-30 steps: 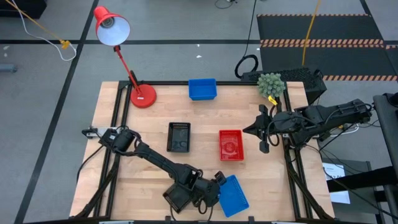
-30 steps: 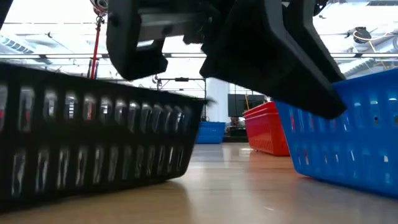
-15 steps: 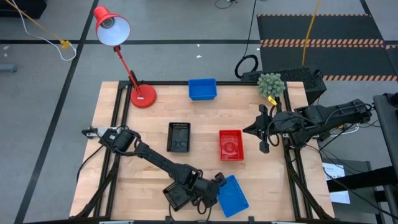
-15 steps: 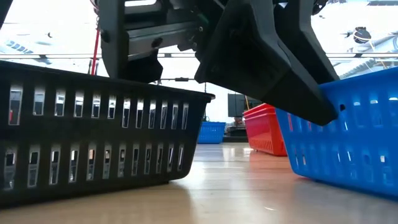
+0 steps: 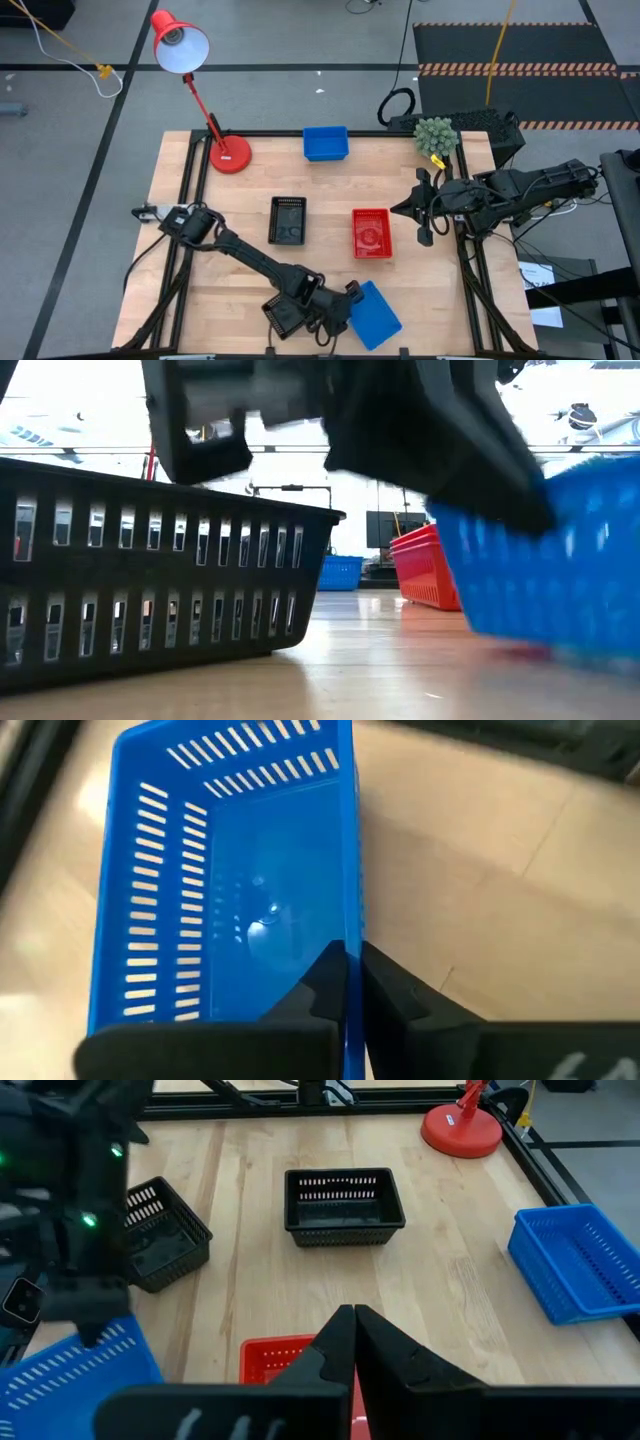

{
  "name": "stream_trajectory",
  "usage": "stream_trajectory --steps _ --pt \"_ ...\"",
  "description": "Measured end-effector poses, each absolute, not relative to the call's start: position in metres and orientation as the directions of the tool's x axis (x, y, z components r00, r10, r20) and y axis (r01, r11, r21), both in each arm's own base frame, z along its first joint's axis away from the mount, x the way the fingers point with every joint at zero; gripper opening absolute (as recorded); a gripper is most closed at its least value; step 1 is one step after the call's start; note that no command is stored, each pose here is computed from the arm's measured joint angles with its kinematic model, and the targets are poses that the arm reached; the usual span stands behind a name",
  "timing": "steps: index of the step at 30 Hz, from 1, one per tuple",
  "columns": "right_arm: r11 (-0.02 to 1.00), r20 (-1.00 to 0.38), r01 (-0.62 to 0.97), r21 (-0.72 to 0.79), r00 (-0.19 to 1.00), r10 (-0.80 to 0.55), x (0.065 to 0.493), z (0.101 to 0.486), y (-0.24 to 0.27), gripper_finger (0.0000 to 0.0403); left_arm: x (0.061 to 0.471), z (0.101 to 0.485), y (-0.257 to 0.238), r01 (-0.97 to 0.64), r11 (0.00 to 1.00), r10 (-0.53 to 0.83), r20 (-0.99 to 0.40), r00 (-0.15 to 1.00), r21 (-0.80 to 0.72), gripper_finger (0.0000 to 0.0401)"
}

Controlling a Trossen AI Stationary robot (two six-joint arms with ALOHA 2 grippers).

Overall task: Stack baskets by color
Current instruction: Stack the bottom blue bin on top of the top blue bins

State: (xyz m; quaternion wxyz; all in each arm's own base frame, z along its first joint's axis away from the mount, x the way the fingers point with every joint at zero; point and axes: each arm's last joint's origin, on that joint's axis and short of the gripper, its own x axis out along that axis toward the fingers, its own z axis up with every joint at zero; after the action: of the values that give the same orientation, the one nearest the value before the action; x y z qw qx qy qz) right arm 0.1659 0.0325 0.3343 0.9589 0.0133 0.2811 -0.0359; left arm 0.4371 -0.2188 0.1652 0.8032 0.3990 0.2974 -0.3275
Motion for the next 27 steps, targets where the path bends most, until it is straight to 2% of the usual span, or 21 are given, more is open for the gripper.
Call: stream_trajectory --steps 6,10,13,20,27 --pt "0.997 -0.540 0.076 0.005 0.839 -0.061 0.166 0.334 0.032 0.0004 0.424 0.209 -0.225 0.734 0.492 -0.316 -0.689 0.652 0.469 0.0012" --pt "0.997 -0.540 0.076 0.005 0.839 -0.061 0.166 0.334 0.032 0.0004 0.408 0.245 -0.220 0.688 0.526 -0.266 -0.671 0.692 0.501 0.0010" --pt "0.997 -0.541 0.076 0.005 0.839 -0.061 0.166 0.334 0.032 0.0004 0.392 0.272 -0.210 0.639 0.559 -0.170 -0.681 0.712 0.528 0.0008" --pt "0.996 -0.539 0.080 -0.030 0.838 -0.083 0.166 0.334 0.032 0.0004 0.355 0.323 -0.164 0.434 0.631 0.183 -0.666 0.723 0.643 0.0007" --pt "0.989 -0.529 0.080 -0.122 0.838 -0.133 0.166 0.335 0.030 0.0004 0.333 0.363 -0.093 0.254 0.699 0.343 -0.626 0.700 0.668 0.0007"
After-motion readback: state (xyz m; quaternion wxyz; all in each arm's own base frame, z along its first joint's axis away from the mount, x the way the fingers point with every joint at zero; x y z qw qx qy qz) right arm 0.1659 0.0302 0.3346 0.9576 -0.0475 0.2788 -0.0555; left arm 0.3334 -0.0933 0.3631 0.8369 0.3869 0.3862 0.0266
